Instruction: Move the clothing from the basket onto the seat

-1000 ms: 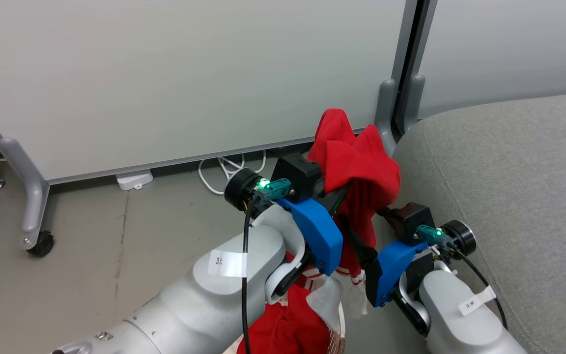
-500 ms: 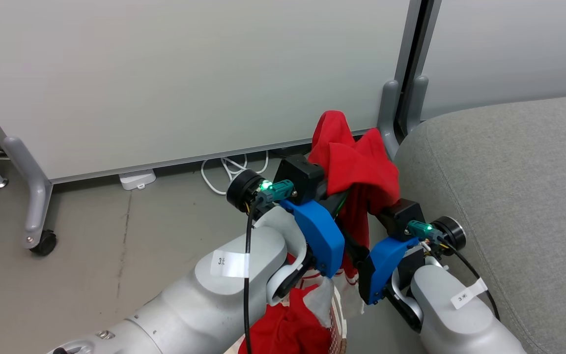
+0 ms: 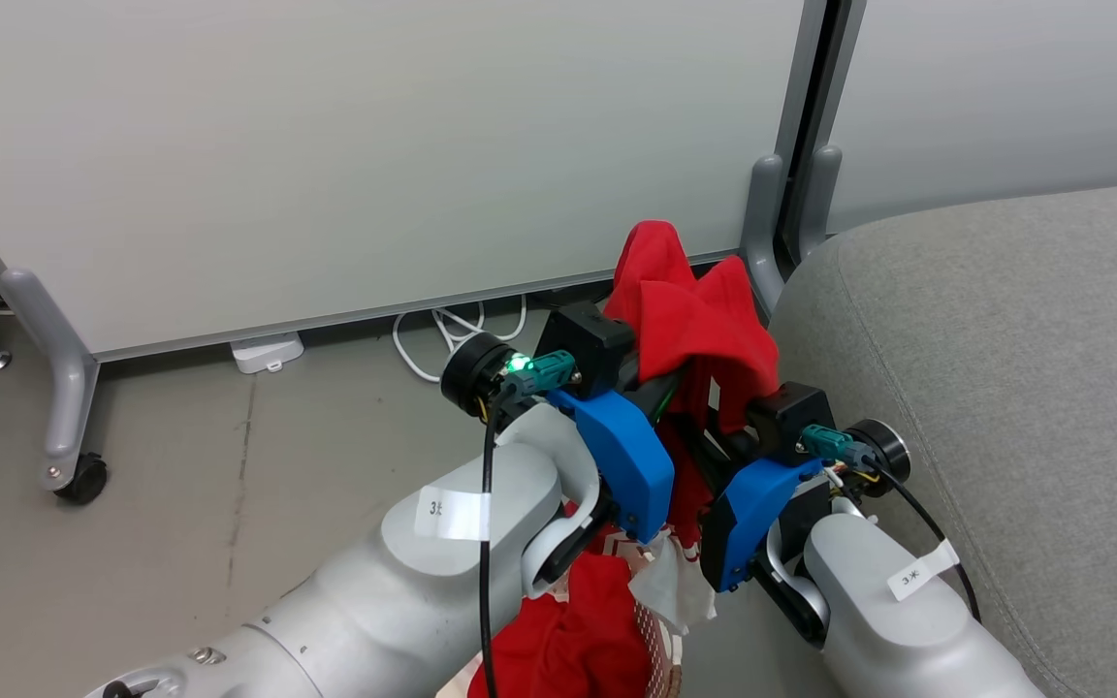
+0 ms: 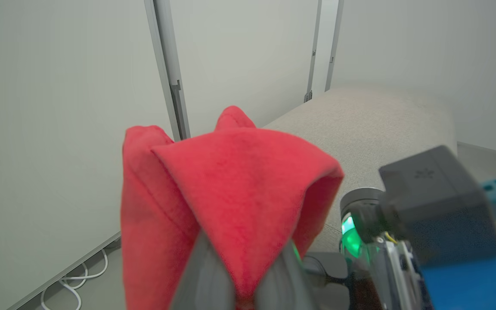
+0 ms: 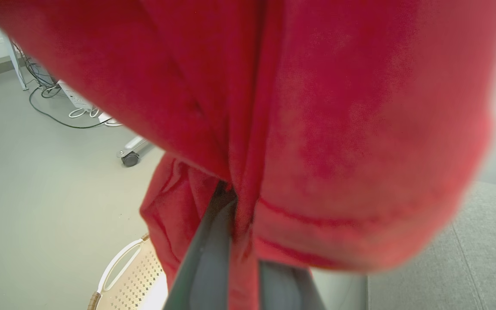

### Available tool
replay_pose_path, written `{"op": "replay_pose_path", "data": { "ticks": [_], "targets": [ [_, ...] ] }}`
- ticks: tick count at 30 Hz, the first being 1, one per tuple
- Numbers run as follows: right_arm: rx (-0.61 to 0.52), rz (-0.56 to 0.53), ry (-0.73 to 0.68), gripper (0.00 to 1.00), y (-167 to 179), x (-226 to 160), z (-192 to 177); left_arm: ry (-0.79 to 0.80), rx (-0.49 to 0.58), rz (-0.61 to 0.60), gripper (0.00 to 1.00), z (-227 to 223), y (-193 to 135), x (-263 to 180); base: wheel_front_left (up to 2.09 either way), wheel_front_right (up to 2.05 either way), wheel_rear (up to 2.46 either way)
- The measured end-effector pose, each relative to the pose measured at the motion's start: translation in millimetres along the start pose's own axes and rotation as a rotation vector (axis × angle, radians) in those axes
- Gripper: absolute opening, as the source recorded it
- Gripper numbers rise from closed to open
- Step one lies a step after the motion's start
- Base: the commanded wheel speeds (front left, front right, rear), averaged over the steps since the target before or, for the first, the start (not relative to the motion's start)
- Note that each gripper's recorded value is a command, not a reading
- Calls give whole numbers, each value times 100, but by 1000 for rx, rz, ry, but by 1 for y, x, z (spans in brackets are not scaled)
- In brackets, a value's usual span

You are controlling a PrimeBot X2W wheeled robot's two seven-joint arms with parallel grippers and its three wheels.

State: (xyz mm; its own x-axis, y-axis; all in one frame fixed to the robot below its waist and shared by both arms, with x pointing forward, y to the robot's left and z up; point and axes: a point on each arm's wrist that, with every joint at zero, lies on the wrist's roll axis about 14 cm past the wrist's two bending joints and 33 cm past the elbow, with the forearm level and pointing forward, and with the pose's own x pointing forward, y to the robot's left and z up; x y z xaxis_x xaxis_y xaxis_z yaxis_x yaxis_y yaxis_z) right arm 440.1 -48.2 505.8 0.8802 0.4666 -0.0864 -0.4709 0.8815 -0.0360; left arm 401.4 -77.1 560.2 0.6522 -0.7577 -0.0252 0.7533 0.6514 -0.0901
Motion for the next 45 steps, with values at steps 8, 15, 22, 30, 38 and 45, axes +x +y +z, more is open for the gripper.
{"op": "replay_pose_path", "data": {
  "ticks": [8, 15, 22, 30, 38, 45],
  "targets": [
    [10, -2, -1, 0, 0, -1, -1, 7, 0, 3, 0, -3, 2, 1, 0, 0, 0],
    [11, -3, -11, 0, -1, -1, 3, 13, 2, 6, 100, -4, 3, 2, 0, 0, 0],
    [16, -16, -23, 0, -5, -2, 7, 20, 11, 12, 100, -6, 4, 1, 0, 0, 0],
    [26, -29, -36, 0, -9, -2, 10, 29, 19, 26, 100, -9, 8, 0, 0, 0, 0],
    [39, -48, -53, 0, -14, -4, 13, 59, 19, 54, 100, -27, 13, -6, 0, 0, 0],
    [49, -57, -54, 0, -16, -6, 11, 34, 20, 94, 100, -37, 23, -22, 0, 0, 0]
  ]
}}
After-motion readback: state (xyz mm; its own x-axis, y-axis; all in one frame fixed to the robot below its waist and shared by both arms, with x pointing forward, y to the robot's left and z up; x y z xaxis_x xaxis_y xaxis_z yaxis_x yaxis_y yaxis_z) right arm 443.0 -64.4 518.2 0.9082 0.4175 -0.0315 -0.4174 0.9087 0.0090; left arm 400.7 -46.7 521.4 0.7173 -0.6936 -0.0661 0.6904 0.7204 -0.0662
